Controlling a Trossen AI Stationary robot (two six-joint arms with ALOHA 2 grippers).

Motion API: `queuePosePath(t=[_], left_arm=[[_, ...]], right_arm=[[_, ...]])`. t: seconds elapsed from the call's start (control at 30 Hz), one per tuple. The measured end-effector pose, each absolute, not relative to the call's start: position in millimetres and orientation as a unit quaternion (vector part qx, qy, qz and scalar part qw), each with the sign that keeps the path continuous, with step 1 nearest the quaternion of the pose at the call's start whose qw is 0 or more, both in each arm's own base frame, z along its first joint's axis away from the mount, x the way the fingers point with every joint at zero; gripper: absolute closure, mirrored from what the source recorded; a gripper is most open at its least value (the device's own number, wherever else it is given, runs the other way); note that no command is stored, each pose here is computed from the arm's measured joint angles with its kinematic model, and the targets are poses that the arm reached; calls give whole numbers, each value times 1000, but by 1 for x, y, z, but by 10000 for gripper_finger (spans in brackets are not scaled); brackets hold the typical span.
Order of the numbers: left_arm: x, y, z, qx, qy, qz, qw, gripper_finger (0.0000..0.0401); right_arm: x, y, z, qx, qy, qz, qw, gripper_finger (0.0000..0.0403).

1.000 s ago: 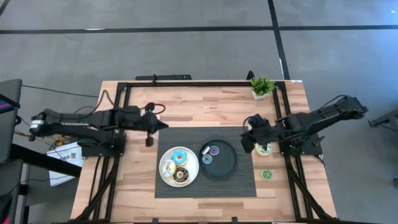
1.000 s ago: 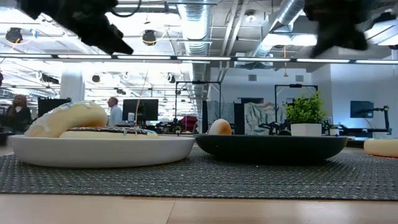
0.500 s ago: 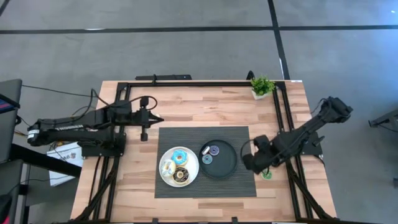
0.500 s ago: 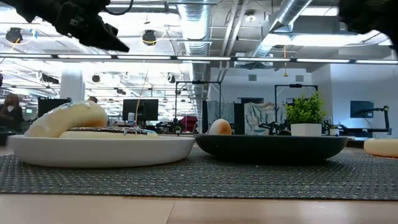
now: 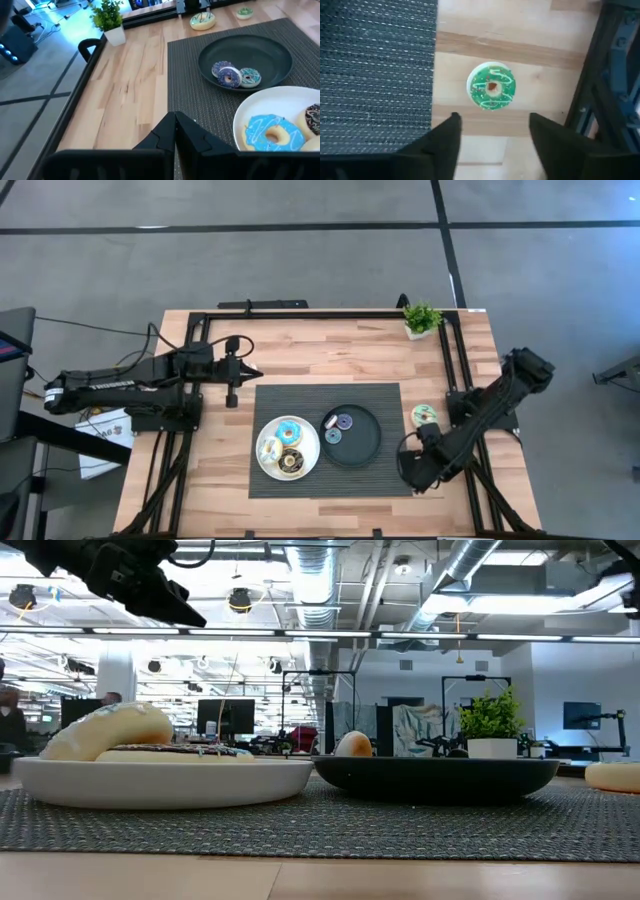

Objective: Pick & Place donuts
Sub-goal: Put the small green donut on the black plate

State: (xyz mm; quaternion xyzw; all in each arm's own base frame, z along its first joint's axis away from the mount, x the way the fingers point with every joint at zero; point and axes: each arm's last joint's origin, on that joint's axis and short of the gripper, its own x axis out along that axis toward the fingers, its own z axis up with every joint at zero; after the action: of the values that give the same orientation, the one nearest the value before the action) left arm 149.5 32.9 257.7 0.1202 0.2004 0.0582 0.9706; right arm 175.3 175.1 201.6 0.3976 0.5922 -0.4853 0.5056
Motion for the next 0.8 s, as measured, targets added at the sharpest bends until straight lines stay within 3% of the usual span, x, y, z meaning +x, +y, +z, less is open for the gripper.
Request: queuePosePath(t=[0.2, 0.4, 0.57, 0.8], left_arm=[[150, 33, 259, 99, 192, 64, 974, 401], [151, 33, 260, 76, 182, 70, 978, 401], [151, 33, 261, 48, 179, 75, 980, 401], [151, 33, 261, 21, 177, 80, 981, 401]], right_arm=[[168, 176, 179, 416, 582, -474, 514, 96], [156, 169, 155, 413, 567, -483, 524, 67], [152, 165, 140, 422, 566, -475, 526, 88], [152, 163, 132, 441, 559, -462, 528, 154]])
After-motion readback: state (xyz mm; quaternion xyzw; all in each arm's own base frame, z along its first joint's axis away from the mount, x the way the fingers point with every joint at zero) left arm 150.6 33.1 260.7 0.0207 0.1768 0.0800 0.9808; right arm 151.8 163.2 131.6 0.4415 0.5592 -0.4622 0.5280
